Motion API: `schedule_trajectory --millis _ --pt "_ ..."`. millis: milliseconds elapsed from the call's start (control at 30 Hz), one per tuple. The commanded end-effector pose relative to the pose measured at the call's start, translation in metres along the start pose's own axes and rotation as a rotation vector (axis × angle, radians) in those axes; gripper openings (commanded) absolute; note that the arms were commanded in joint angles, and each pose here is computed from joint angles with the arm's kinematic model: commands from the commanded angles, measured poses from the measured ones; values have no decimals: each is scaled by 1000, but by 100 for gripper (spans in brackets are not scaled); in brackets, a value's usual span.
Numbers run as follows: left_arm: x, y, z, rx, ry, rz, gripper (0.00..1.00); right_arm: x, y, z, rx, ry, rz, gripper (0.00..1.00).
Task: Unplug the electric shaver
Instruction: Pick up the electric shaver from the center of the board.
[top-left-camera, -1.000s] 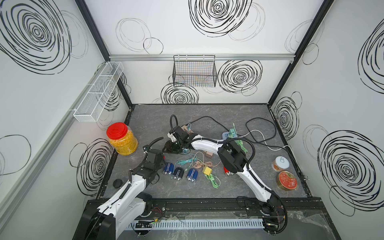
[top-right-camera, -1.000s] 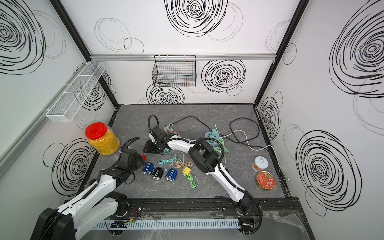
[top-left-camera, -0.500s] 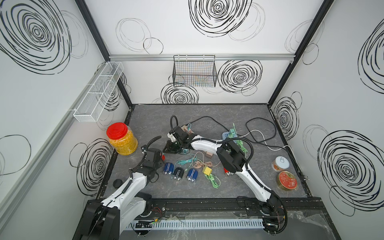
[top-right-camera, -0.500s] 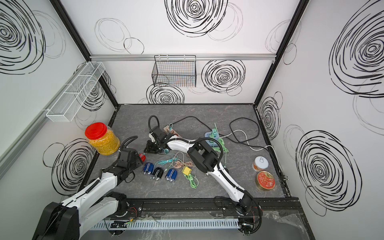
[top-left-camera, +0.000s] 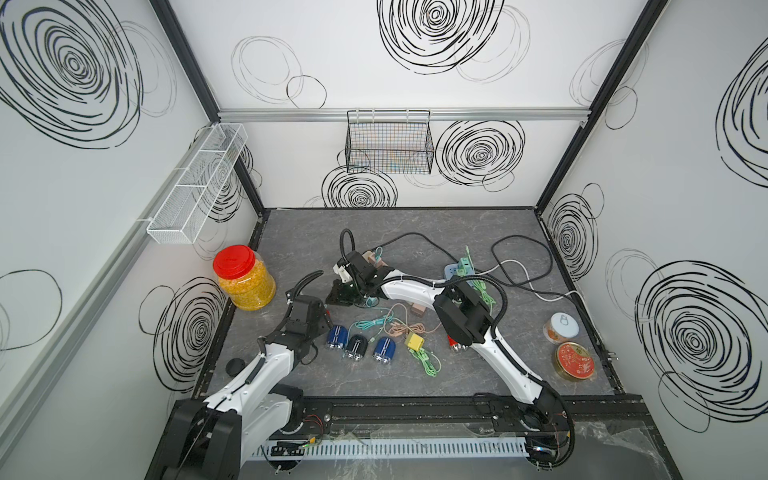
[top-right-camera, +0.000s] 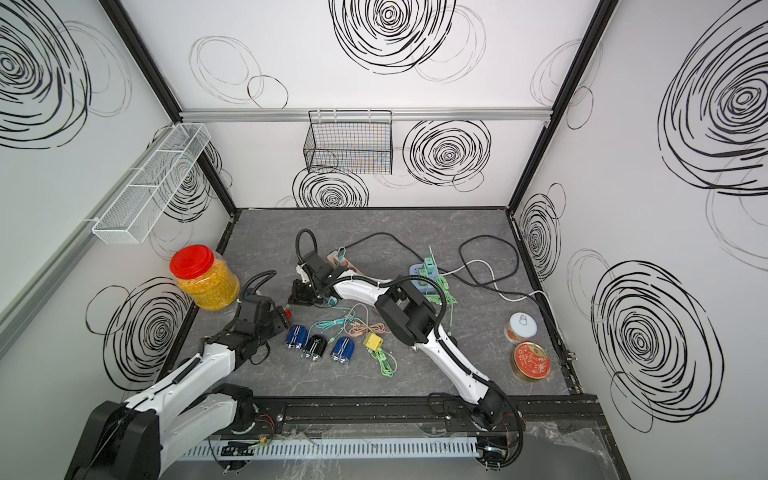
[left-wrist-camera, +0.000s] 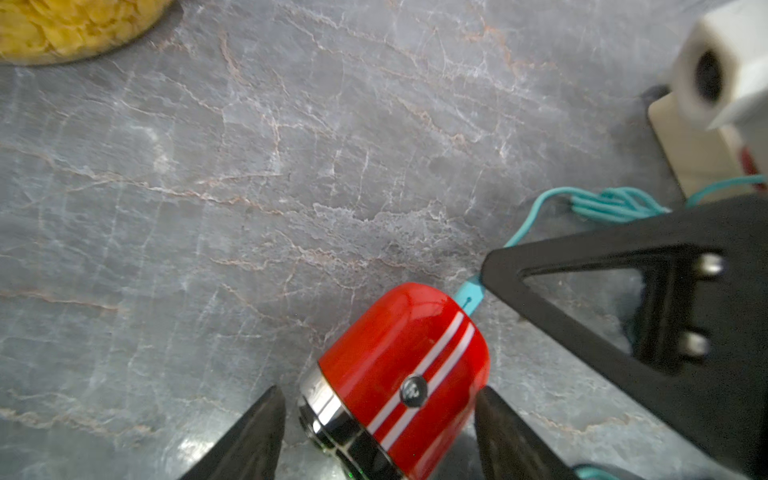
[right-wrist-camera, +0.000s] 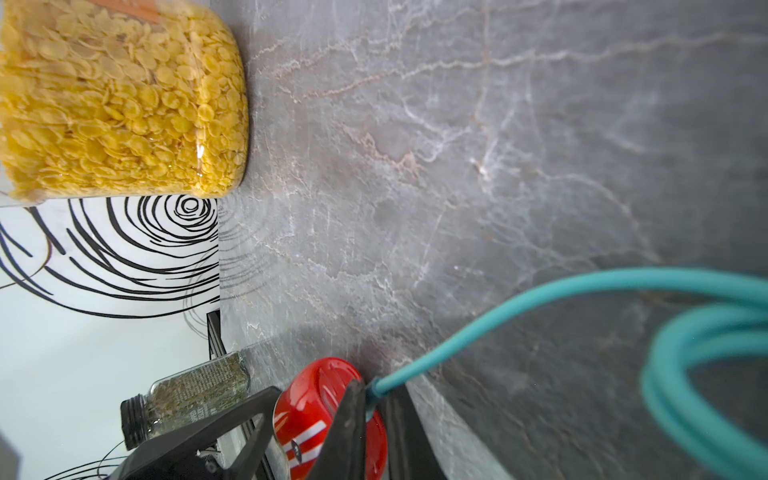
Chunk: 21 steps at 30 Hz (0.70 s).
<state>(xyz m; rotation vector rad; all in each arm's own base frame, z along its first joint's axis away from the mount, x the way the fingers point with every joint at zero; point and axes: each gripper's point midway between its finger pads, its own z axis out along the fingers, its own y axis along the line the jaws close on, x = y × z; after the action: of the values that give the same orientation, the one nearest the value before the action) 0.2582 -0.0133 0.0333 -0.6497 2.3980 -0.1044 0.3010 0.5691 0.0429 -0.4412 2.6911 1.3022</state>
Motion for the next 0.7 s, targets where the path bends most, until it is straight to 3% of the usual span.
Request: schedule_trajectory --millis 0,333,533,667 --pt "-17 -14 3 25 -36 37 77 -10 0 2 0 -12 -29 15" --pt "-24 -23 10 11 -40 88 77 -14 -7 12 -1 14 -37 16" --pt "-35 -17 -4 -31 -96 89 82 -11 -1 -1 13 13 -40 39" --pt "-46 -19 -12 -39 -127 108 84 -12 5 -9 -2 -4 -46 42"
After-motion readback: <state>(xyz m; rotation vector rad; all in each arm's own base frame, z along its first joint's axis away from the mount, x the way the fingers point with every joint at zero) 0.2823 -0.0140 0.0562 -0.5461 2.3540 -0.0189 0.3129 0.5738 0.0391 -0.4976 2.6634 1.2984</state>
